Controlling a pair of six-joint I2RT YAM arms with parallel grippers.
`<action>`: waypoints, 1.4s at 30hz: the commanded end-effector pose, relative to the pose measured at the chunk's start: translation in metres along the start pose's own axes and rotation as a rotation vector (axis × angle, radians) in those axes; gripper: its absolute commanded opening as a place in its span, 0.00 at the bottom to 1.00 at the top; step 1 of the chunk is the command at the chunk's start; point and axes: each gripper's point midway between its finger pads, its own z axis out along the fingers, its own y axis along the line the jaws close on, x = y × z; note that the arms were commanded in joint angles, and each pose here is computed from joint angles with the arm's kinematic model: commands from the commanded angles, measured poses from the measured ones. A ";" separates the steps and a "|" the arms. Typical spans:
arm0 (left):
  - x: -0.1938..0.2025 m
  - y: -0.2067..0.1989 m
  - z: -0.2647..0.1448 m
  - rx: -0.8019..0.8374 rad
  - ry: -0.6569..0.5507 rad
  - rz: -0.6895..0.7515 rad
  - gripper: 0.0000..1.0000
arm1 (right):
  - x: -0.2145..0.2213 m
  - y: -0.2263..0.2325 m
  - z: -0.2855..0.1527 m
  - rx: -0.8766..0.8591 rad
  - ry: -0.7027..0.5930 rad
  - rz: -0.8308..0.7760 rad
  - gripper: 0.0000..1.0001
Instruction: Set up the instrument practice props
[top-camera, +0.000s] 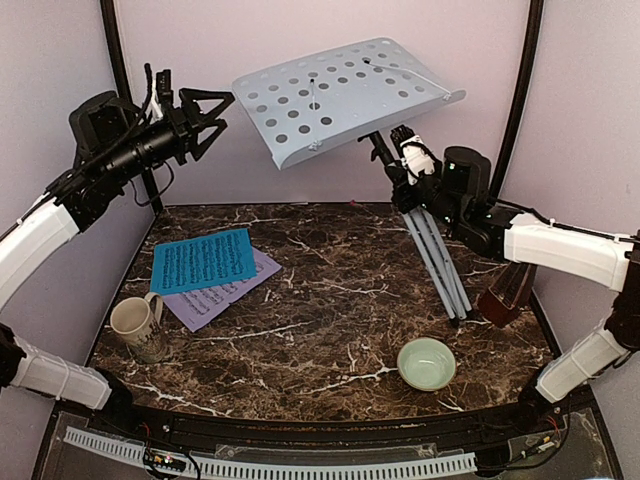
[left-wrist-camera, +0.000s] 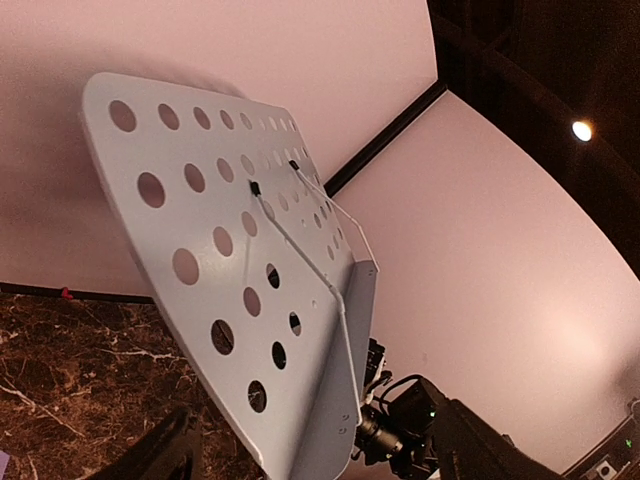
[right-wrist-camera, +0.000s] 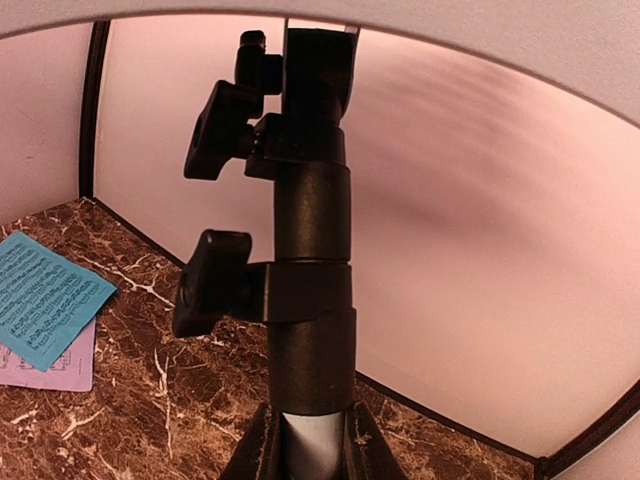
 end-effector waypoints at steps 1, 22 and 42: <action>0.017 0.033 0.010 -0.032 0.035 -0.086 0.83 | -0.161 -0.063 -0.067 0.164 -0.552 0.137 0.00; 0.016 -0.050 0.047 0.261 0.089 -0.013 0.57 | -0.177 -0.035 -0.082 0.060 -0.648 0.193 0.00; -0.004 -0.112 0.022 0.415 -0.034 0.223 0.00 | -0.158 -0.014 -0.063 0.063 -0.639 0.236 0.13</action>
